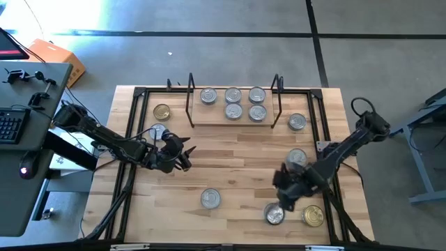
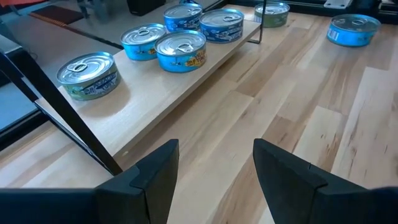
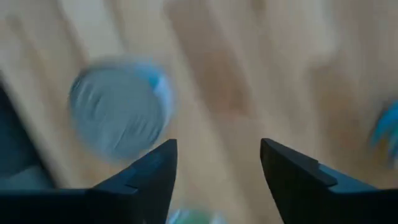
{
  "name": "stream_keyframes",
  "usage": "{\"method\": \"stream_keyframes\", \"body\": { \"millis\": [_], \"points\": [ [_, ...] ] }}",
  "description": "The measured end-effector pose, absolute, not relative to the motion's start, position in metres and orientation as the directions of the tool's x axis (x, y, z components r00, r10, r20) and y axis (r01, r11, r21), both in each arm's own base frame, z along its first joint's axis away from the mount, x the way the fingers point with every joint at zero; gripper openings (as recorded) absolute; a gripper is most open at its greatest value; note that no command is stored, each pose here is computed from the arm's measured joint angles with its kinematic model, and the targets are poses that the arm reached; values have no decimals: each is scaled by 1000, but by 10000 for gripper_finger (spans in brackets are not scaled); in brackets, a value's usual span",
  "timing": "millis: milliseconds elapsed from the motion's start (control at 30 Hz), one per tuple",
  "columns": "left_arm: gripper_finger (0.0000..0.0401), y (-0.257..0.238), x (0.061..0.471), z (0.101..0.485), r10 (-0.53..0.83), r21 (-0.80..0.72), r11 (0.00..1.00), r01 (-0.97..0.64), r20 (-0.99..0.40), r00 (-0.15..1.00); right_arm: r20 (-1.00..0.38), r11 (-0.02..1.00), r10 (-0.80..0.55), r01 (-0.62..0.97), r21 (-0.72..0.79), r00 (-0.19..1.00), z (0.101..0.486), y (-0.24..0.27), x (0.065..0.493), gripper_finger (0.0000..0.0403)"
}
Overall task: Stack canned seafood by type on shelf
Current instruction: Put the green tuna can aligned with the other green tuna can on the shelf
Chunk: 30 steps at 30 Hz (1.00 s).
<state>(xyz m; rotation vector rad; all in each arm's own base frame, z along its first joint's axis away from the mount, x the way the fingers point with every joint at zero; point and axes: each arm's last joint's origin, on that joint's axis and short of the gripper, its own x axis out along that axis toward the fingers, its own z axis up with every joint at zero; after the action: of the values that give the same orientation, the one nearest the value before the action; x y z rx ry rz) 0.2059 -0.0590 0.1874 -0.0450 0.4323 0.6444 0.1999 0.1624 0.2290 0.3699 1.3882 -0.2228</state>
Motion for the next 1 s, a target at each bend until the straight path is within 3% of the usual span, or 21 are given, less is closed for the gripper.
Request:
{"method": "stream_keyframes", "body": {
  "millis": [100,233,333,433,567,667,767,867,1000],
  "points": [
    [197,-59,206,187,572,99,803,-587,-403,714,-992,871,95,476,124,85,232,176,182,202],
    [197,-60,207,189,569,118,811,-574,-392,723,-998,860,23,507,51,60,220,179,168,181],
    [197,-60,209,191,566,136,817,-561,-380,732,-983,890,-138,451,-71,117,203,163,167,166],
    [197,-61,211,194,560,145,823,-549,-360,746,-925,818,-344,535,-211,162,193,132,175,148],
    [197,-61,214,198,555,160,830,-534,-328,765,-850,689,-522,621,-374,67,197,85,183,120],
    [197,-60,216,201,557,160,829,-536,-311,770,-829,660,-560,597,-456,-13,196,49,179,99],
    [197,-60,216,201,556,156,830,-536,-306,773,-852,658,-518,603,-452,-73,188,15,168,82],
    [197,-60,216,201,554,155,831,-534,-307,774,-864,637,-500,650,-413,-59,182,-11,161,66],
    [197,-60,216,202,553,148,832,-535,-306,775,-836,499,-549,801,-330,-3,176,-41,159,45]
  ]
}}
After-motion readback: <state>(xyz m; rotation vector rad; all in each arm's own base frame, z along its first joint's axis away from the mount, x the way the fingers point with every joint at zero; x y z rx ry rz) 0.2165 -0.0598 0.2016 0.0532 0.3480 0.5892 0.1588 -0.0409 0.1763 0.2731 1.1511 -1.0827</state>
